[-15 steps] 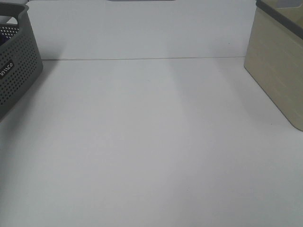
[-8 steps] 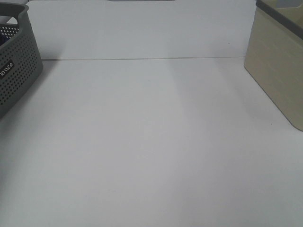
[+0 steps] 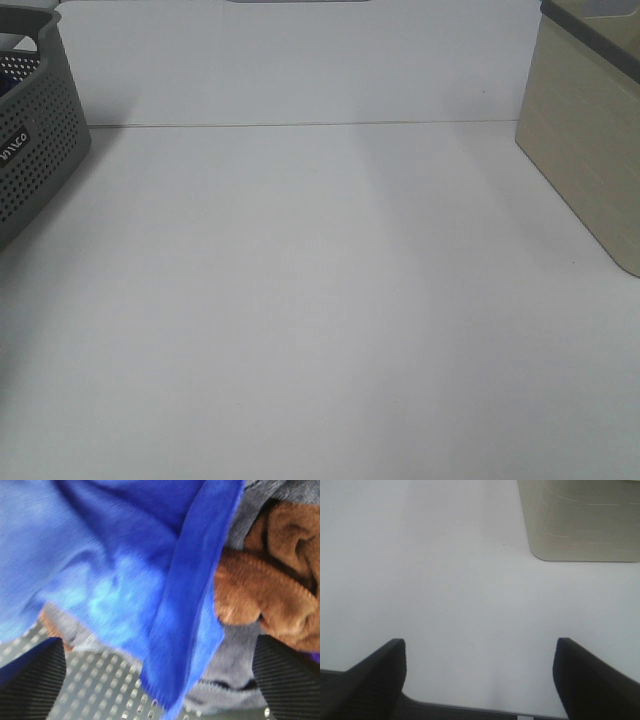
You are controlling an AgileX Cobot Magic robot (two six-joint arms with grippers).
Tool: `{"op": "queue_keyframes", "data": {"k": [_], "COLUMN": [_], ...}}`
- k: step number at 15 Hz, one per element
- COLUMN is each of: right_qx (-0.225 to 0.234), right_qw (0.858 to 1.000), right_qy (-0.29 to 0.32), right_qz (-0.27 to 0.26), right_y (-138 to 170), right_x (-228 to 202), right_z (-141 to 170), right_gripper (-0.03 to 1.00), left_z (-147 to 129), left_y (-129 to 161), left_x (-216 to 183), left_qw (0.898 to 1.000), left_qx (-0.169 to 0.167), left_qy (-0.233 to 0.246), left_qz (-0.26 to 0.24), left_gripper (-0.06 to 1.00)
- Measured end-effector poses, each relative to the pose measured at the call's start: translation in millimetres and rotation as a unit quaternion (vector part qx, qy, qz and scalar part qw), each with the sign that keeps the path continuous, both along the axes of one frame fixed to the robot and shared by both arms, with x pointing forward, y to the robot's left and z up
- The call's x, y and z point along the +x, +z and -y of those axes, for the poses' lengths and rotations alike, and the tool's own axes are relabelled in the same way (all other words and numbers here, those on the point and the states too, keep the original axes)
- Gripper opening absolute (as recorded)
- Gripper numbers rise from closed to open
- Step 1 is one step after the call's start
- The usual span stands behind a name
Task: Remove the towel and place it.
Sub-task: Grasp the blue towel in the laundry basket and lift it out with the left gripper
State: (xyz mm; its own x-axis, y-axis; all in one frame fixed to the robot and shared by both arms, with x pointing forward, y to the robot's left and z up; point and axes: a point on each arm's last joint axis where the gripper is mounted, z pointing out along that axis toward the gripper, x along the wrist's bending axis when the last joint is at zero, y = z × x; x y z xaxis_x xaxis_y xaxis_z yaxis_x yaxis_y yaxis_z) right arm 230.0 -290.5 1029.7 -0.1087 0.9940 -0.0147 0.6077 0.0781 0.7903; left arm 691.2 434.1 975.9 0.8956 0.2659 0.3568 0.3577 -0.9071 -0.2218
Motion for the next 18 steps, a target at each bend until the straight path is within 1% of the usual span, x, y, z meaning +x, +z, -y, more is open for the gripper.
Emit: {"op": "queue_keyframes", "data": {"k": [2,3,4,5,7,8,9,10,12,13,16,17,18], "right_qx": [0.000,0.000,0.000,0.000,0.000,0.000,0.000,0.000,0.000,0.000,0.000,0.000,0.000], "right_qw": [1.000,1.000,1.000,1.000,1.000,1.000,1.000,1.000,1.000,1.000,1.000,1.000,1.000], "right_qy": [0.000,0.000,0.000,0.000,0.000,0.000,0.000,0.000,0.000,0.000,0.000,0.000,0.000], "right_qz": [0.000,0.000,0.000,0.000,0.000,0.000,0.000,0.000,0.000,0.000,0.000,0.000,0.000], "right_y": [0.0,0.0,0.0,0.0,0.0,0.0,0.0,0.0,0.0,0.0,0.0,0.0,0.0], "right_x": [0.0,0.0,0.0,0.0,0.0,0.0,0.0,0.0,0.0,0.0,0.0,0.0,0.0], "right_z": [0.0,0.0,0.0,0.0,0.0,0.0,0.0,0.0,0.0,0.0,0.0,0.0,0.0], "right_gripper": [0.79,0.79,0.79,0.79,0.79,0.79,0.79,0.79,0.79,0.79,0.79,0.79,0.79], "left_z": [-1.1,-1.2,-1.4,-1.6,-3.4,-4.9,-5.7,-6.7,-7.0,-6.7,-3.2,2.0,10.2], "left_y": [-15.9,-16.8,-16.7,-16.7,-16.4,-16.1,-15.8,-14.9,-11.0,-4.3,13.9,28.9,48.8], "left_x": [3.9,4.2,4.2,4.2,3.5,3.0,3.0,2.8,2.2,1.2,-1.7,-4.9,-7.8], "left_qw": [1.000,1.000,1.000,1.000,1.000,1.000,1.000,1.000,0.999,0.999,0.997,0.997,0.996], "left_qx": [0.000,0.001,0.002,0.003,0.009,0.015,0.019,0.023,0.020,0.016,0.014,0.015,0.017], "left_qy": [-0.004,-0.004,-0.005,-0.004,-0.004,-0.004,-0.002,0.007,0.030,0.048,0.063,0.065,0.058], "left_qz": [-0.009,-0.009,-0.009,-0.009,-0.013,-0.015,-0.014,-0.011,0.001,0.015,0.037,0.048,0.070], "left_gripper": [0.84,0.81,0.73,0.60,0.25,0.18,0.04,0.00,0.00,0.00,0.00,0.00,0.00]}}
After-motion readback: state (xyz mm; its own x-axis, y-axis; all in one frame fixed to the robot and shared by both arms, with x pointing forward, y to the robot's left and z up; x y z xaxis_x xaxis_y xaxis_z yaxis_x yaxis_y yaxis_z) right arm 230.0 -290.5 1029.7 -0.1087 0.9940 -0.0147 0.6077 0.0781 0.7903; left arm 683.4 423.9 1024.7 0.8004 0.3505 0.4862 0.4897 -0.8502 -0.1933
